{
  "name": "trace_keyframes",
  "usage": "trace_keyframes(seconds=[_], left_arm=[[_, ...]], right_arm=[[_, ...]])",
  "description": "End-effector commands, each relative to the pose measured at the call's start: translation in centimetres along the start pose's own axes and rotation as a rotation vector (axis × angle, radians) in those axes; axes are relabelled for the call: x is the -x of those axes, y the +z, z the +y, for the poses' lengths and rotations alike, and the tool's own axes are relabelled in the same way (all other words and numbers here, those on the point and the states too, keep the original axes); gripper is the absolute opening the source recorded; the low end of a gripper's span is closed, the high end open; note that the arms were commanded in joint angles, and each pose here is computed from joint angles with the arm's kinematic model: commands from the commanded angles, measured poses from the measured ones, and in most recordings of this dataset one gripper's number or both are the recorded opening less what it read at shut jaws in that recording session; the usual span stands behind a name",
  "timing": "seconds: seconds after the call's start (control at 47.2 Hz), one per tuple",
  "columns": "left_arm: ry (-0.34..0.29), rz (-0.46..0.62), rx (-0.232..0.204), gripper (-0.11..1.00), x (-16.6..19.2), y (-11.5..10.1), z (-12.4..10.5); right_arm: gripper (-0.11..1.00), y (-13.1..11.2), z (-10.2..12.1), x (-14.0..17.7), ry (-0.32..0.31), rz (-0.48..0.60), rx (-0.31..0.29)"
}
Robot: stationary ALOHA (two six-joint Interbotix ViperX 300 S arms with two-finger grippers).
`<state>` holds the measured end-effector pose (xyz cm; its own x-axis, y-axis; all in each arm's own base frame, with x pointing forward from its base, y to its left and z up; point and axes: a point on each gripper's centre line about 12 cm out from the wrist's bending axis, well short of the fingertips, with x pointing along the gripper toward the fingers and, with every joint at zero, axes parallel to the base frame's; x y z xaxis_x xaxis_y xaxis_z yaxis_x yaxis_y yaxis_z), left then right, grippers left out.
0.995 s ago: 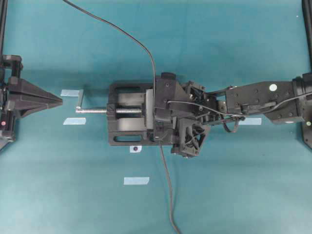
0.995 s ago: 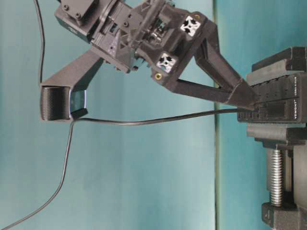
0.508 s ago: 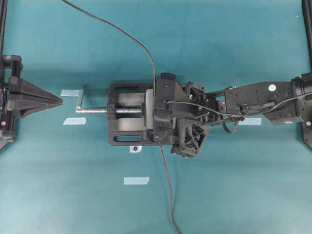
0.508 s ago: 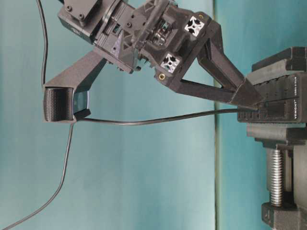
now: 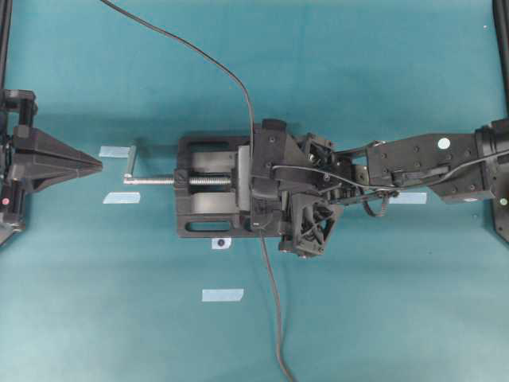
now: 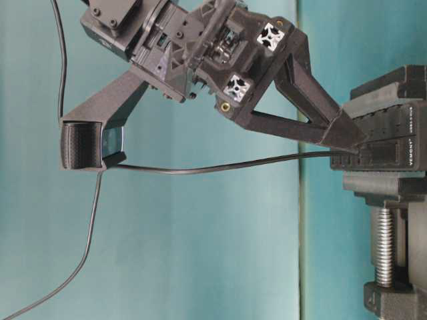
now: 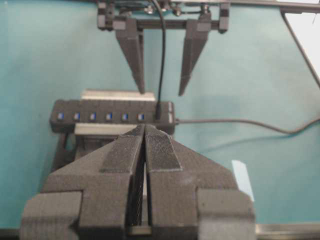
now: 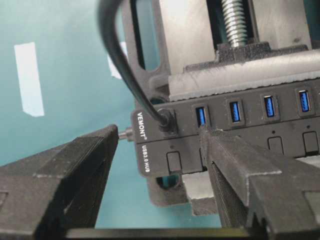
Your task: Insert the USB into the front port of the fixed hub.
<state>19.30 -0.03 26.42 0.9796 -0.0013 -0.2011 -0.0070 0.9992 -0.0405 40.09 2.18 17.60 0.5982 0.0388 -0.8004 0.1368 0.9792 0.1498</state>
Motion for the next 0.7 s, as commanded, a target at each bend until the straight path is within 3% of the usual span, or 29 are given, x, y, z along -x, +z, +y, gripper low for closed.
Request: trace_keyframes(seconds=[0.0, 0.677], left_arm=[[-0.001, -0.015, 0.000, 0.00, -0.07, 0.57, -0.02], [-0.002, -0.014, -0.002, 0.00, -0.07, 0.56, -0.05]], right_arm=[[0.71, 0.94, 0.17, 0.77, 0.008, -0.036, -0.010], [0.72, 0.94, 0.17, 0.49, 0.007, -0.032, -0.010]])
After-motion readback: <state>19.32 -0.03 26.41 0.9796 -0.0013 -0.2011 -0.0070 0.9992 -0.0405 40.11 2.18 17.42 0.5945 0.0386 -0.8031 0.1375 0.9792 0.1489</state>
